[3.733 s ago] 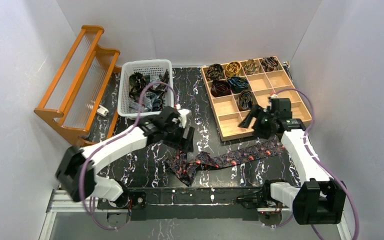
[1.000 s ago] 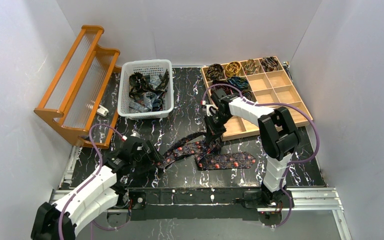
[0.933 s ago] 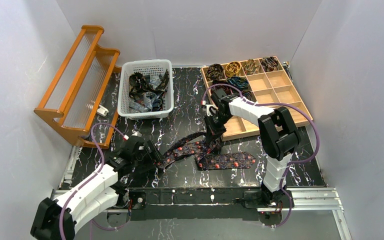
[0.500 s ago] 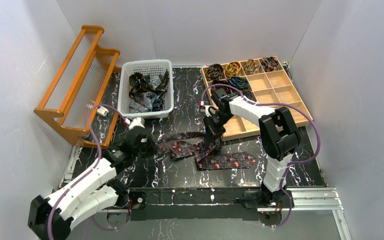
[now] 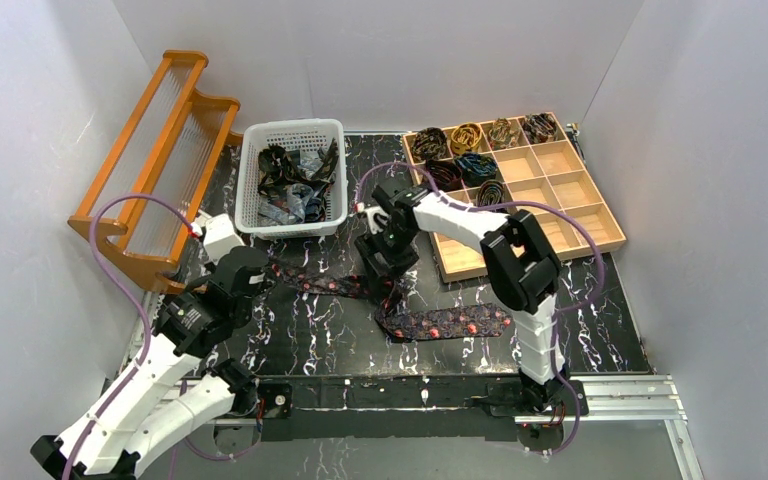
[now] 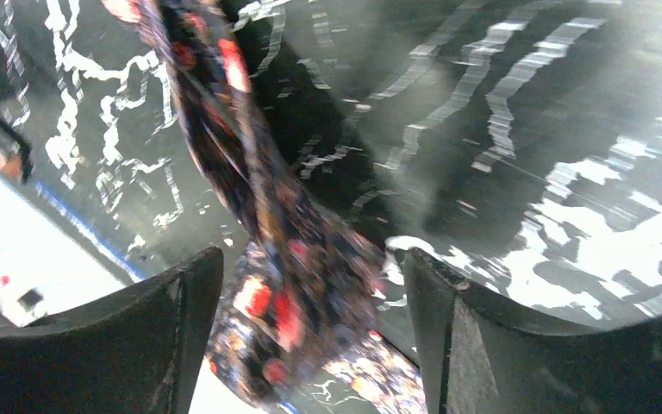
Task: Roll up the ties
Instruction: Flatten out the tie at the center of the board.
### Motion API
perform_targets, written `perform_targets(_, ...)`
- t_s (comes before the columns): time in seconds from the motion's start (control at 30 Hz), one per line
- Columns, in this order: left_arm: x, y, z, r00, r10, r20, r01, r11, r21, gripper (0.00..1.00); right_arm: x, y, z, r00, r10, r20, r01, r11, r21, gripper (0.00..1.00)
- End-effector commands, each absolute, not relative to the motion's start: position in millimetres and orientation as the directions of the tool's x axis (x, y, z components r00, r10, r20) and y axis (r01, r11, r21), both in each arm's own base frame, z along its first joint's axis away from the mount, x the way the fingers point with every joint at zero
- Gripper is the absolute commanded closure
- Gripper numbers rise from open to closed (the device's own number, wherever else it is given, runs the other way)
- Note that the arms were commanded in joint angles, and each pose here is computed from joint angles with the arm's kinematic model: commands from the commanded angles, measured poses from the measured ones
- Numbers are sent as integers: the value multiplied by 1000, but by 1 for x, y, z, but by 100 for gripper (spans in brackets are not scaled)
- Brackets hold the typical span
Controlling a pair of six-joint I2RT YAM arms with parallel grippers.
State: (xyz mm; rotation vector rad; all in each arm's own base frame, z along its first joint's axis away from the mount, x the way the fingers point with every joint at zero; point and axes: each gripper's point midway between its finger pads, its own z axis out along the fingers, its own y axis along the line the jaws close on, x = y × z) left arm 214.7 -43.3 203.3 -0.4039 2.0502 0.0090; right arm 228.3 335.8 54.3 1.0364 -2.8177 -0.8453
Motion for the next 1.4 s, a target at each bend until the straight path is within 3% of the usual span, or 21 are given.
perform_targets(0.0, 201, -7, 212, -389, -254, -886, -405, 910, -84, 100, 285, 311, 118, -790, -459, -406, -585, 763, 275, 14)
perform_targets(0.07, 201, -6, 215, -395, -244, -886, -410, 910, -68, 100, 279, 295, 127, -788, -432, -438, -567, 787, 244, 14)
perform_targets(0.23, 206, -20, 206, -460, -215, -862, -363, 931, -38, 100, 212, 287, 127, -755, -425, -499, -636, 661, 398, 14)
perform_targets(0.33, 208, -24, 201, -479, -208, -853, -345, 938, -35, 100, 171, 286, 120, -662, -461, -591, -738, 539, 407, 16)
perform_targets(0.43, 207, -24, 203, -471, -212, -857, -342, 939, -44, 100, 148, 302, 120, -497, -448, -743, -856, 392, 337, 14)
perform_targets(0.53, 208, -24, 206, -467, -210, -859, -336, 941, -47, 100, 137, 311, 107, -342, -466, -816, -927, 312, 210, 14)
perform_targets(0.7, 207, -26, 206, -475, -211, -855, -327, 944, -51, 100, 143, 312, 69, -185, -595, -782, -958, 287, 9, 13)
perform_targets(0.8, 207, -27, 207, -473, -213, -855, -323, 945, -57, 100, 159, 313, 59, -140, -654, -743, -947, 309, -93, 24)
perform_targets(0.97, 206, -27, 209, -480, -204, -853, -311, 949, -52, 100, 171, 288, 34, -199, -756, -623, -913, 374, -163, 50)
perform_targets(1.07, 204, -26, 209, -478, -202, -855, -309, 950, -51, 100, 169, 288, 57, -212, -702, -680, -902, 408, -140, 81)
perform_targets(1.1, 204, -25, 209, -477, -200, -856, -310, 949, -49, 100, 165, 294, 74, -206, -674, -709, -911, 396, -112, 87)
perform_targets(1.27, 202, -24, 219, -457, -210, -864, -305, 950, -70, 100, 112, 326, 193, -235, -473, -849, -972, 133, 195, 96)
perform_targets(1.37, 203, -26, 228, -446, -211, -870, -285, 955, -85, 100, 88, 318, 222, -406, -456, -792, -890, 2, 456, 95)
